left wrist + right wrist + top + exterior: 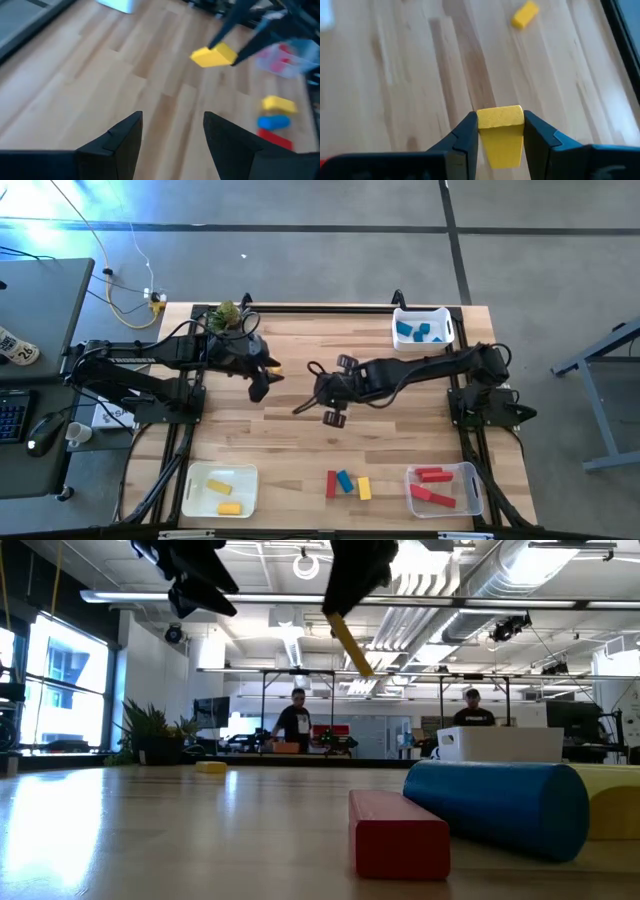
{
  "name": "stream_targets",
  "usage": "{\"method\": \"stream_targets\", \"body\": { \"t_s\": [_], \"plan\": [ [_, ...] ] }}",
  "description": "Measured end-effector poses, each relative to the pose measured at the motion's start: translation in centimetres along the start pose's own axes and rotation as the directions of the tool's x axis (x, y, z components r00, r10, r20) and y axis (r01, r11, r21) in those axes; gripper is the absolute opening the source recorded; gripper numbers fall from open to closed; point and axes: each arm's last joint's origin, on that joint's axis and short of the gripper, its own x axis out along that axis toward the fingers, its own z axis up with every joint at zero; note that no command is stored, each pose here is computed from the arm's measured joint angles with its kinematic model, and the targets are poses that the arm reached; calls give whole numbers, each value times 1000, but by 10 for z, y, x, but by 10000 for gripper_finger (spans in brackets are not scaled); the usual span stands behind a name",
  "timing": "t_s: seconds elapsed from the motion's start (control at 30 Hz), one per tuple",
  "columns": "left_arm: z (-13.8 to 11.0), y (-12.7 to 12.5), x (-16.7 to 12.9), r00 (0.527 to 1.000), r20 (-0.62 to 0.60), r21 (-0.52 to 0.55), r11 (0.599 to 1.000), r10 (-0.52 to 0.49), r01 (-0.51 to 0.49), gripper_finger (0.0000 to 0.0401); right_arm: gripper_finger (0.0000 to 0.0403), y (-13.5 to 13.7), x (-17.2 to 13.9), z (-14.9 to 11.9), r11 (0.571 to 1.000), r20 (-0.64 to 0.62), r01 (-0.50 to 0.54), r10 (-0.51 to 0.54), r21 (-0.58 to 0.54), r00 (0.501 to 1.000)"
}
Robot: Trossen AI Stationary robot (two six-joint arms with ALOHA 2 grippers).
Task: Sort & place blocks by color
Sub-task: Put the yellow block into the bottom white bin
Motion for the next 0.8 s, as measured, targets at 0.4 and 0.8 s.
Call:
{"method": "stream_targets", "body": {
  "t_s": [0.4,0.8],
  "plan": [
    [8,-11,-2,953,30,6,954,-301,301,197,92,-23,-37,38,991,160,-127,131,-32,978],
    [14,-18,-5,866,39,-23,866,-498,499,197,92,-30,-41,60,864,305,-449,501,-226,810]
  ]
}}
